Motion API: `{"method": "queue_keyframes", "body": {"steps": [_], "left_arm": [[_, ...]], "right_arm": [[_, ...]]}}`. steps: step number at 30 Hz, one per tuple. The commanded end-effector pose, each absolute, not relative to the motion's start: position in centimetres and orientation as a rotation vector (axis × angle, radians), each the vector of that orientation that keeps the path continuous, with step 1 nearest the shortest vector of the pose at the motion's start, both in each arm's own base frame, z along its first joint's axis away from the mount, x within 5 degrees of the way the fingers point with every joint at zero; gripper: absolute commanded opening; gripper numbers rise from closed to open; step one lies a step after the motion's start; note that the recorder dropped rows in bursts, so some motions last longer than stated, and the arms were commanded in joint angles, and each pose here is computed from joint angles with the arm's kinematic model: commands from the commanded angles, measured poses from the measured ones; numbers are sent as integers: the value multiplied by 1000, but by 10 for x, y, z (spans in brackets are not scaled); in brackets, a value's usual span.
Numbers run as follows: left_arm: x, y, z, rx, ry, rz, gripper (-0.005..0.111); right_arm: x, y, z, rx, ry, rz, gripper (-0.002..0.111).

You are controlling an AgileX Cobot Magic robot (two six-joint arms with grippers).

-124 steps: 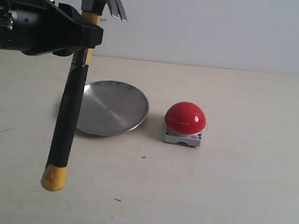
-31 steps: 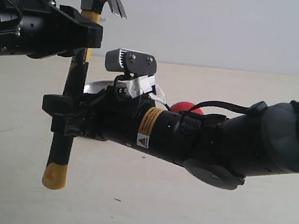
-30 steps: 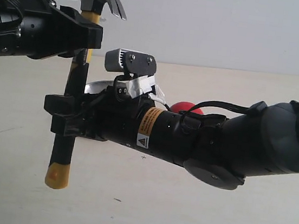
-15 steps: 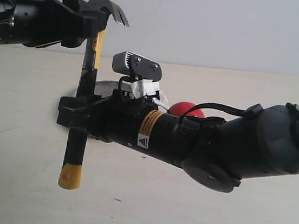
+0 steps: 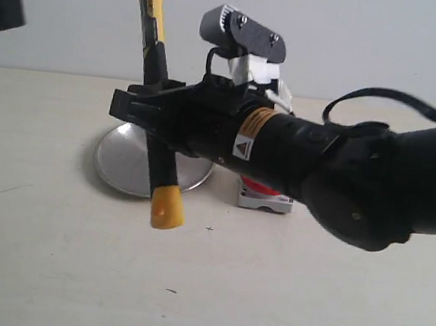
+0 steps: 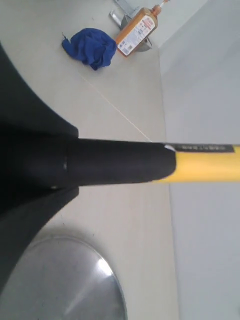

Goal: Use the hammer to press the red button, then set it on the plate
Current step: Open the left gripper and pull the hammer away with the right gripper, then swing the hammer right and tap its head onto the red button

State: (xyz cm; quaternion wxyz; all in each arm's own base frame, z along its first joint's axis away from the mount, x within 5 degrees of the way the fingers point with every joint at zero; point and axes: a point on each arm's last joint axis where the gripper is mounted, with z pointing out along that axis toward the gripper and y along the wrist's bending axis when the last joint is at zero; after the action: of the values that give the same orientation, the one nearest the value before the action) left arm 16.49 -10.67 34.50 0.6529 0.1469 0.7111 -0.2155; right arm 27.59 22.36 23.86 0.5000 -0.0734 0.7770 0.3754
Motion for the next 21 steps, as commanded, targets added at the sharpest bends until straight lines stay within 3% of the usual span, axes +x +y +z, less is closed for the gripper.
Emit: {"method": "queue_keyframes", "body": {"steps": [1, 10, 21], "left_arm": [[137, -78, 333, 270, 1510, -430, 0], [86, -29, 297, 130, 1305, -376, 0], [36, -7, 291, 344, 1057, -206, 0]], "right_arm": [[262, 210, 280, -223, 1812, 843, 0], [232, 183, 317, -280, 1877, 727, 0], [221, 172, 319, -335, 1969, 639, 0]]}}
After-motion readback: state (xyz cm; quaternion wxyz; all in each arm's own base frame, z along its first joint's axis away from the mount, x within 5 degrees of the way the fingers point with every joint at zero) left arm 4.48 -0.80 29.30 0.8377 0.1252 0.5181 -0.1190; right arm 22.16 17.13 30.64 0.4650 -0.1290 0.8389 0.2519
